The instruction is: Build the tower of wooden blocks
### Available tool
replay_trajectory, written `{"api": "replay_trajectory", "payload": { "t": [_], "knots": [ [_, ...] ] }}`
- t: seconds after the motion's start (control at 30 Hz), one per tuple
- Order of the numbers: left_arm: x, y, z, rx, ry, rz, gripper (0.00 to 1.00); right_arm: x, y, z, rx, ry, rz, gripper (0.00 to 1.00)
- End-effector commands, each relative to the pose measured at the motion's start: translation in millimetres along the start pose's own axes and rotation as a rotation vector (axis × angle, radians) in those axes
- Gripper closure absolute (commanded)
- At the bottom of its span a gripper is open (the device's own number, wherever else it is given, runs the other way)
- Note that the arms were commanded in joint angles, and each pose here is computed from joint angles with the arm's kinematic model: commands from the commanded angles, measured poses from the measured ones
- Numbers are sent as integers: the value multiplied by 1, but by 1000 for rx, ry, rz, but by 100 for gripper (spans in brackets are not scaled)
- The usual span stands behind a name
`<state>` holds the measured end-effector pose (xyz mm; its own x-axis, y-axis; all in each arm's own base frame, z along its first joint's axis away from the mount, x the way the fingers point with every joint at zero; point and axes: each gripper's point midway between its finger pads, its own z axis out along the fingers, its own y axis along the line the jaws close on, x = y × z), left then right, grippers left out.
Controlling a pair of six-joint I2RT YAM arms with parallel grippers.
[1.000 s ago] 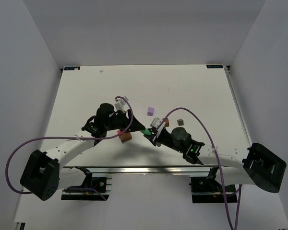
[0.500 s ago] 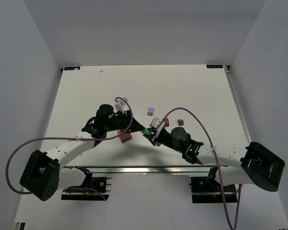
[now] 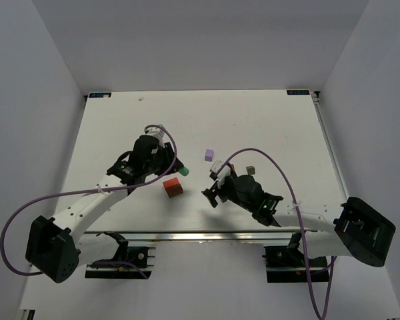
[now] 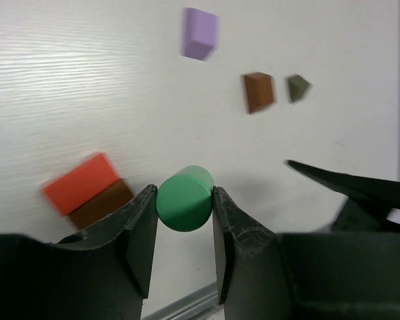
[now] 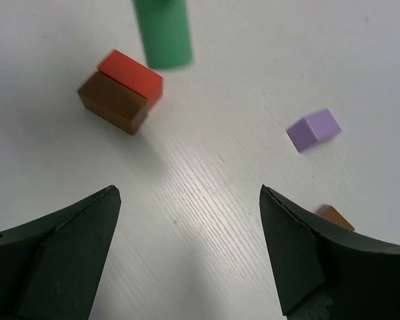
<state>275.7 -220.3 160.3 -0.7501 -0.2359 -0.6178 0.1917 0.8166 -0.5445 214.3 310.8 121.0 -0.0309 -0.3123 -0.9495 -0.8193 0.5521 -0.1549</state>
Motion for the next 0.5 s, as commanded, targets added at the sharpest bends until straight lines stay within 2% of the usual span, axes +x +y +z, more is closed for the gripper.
{"api": "replay_trajectory", "payload": {
  "t": [0.0, 0.13, 0.3, 0.47],
  "knots": [
    [-15, 51, -26, -325, -59, 14, 93, -2, -34, -10, 154, 17, 60, 11],
    [-6, 71, -36, -455, -1, 18, 93, 21, -72, -28, 310, 93, 123, 11],
    [1, 75, -31, -469, 43, 61, 93, 22, -86, -40, 348, 70, 173, 11],
    [-3, 69, -23, -492, 27, 115, 93, 23, -87, -44, 354, 57, 175, 12]
  ]
}}
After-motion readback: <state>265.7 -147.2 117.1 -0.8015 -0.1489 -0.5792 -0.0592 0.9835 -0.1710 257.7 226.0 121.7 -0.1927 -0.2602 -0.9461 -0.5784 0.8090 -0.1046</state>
